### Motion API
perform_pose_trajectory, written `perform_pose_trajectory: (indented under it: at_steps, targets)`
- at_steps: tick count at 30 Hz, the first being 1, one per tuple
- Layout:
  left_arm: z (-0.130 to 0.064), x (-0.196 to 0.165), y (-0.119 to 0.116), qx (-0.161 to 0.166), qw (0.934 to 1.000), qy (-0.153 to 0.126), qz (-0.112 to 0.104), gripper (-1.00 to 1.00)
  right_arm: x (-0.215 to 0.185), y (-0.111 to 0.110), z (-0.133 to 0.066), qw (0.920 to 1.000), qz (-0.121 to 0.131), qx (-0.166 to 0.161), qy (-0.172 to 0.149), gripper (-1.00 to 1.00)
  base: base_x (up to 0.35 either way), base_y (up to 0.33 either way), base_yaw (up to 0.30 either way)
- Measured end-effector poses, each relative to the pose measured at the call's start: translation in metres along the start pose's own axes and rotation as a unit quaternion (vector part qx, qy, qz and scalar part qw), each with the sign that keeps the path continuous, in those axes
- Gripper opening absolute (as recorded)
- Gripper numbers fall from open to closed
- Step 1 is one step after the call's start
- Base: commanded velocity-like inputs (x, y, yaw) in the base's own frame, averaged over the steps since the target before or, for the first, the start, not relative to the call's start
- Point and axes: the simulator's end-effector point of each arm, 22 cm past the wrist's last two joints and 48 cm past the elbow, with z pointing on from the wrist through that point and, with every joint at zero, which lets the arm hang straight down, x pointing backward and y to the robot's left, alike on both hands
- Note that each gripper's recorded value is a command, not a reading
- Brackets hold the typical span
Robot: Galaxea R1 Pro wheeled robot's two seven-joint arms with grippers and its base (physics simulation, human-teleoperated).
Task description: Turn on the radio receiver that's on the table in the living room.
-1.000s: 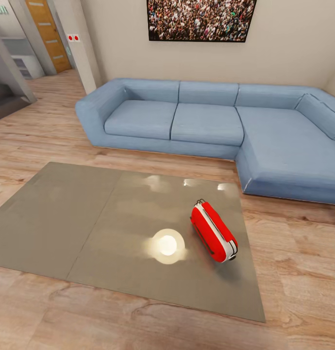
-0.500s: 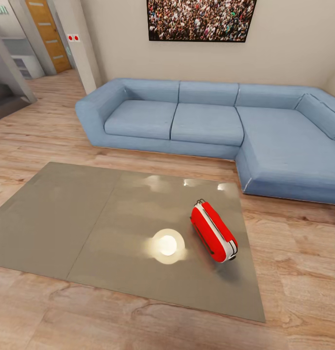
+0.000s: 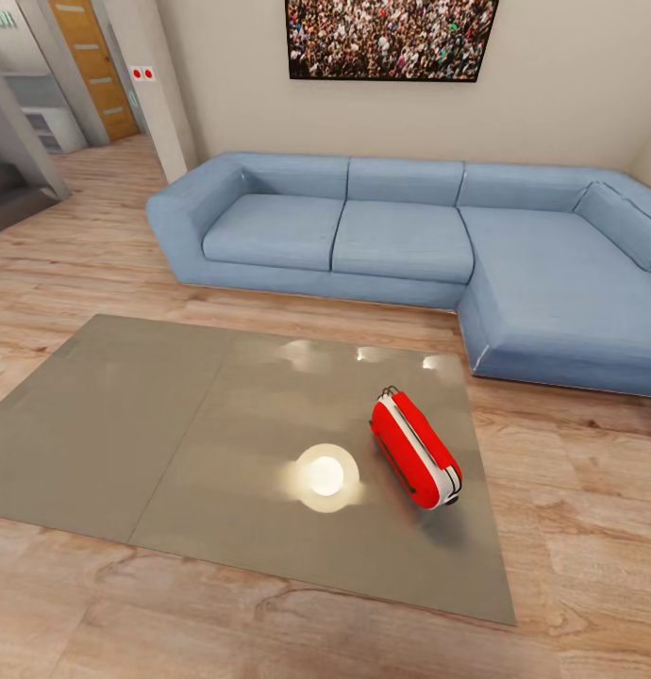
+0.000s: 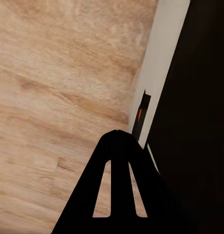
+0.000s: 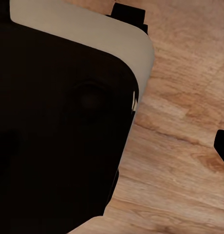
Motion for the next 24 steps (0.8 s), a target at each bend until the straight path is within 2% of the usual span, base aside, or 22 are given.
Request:
perform_pose_trajectory:
  at_steps: [24]
  targets:
    - [0.0,-0.0001,-0.0012,0.0,1.0,0.0,0.002,-1.0,-0.0007,0.0007,0.0001,1.0,0.0,0.0,-0.001,1.0,0.0,0.0,0.0]
